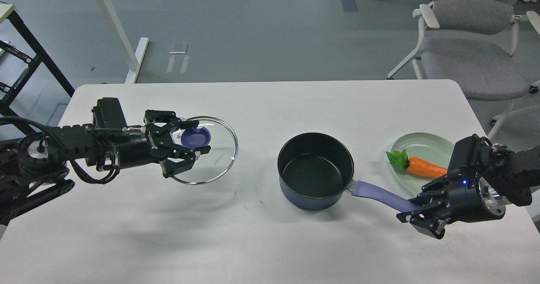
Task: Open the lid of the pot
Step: 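Lift the glass lid off the pot with the left gripper, then lower the lid onto the table beside the pot and release it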
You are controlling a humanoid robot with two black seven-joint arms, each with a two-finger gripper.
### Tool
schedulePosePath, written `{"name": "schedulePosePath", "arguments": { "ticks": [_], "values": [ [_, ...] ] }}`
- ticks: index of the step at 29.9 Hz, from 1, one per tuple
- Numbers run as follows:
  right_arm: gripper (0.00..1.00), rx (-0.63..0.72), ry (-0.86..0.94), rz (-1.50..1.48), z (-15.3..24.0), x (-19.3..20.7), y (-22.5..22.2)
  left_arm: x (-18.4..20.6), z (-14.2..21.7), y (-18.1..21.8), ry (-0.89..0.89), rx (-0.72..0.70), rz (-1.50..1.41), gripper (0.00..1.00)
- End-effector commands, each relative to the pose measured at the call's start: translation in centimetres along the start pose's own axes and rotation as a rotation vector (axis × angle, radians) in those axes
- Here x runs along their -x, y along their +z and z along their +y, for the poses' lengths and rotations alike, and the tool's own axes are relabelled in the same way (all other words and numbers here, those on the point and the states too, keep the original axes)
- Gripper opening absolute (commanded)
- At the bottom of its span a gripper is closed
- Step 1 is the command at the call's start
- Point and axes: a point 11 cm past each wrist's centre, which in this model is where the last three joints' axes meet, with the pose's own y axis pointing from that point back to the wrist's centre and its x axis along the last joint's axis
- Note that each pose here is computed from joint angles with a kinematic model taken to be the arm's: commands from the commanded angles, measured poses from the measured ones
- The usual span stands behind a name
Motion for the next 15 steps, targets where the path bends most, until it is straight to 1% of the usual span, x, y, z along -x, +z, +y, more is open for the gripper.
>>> {"name": "schedulePosePath", "arguments": {
  "ticks": [1,11,15],
  "values": [
    [0.32,0.000,0.000,0.000,0.0,0.0,0.0,1.5,0.0,1.0,-0.001,0.006,0.033,0.43],
    [0.32,0.002,0.001,0.001,0.1,0.0,0.1,3.3,-1.6,0.0,-0.027,-0.026,0.040,0.44],
    [0.32,0.003,0.001,-0.001,0.1,0.0,0.1,3.9,-1.5,-0.1,-0.041,-0.034,0.044,0.46]
  ]
}}
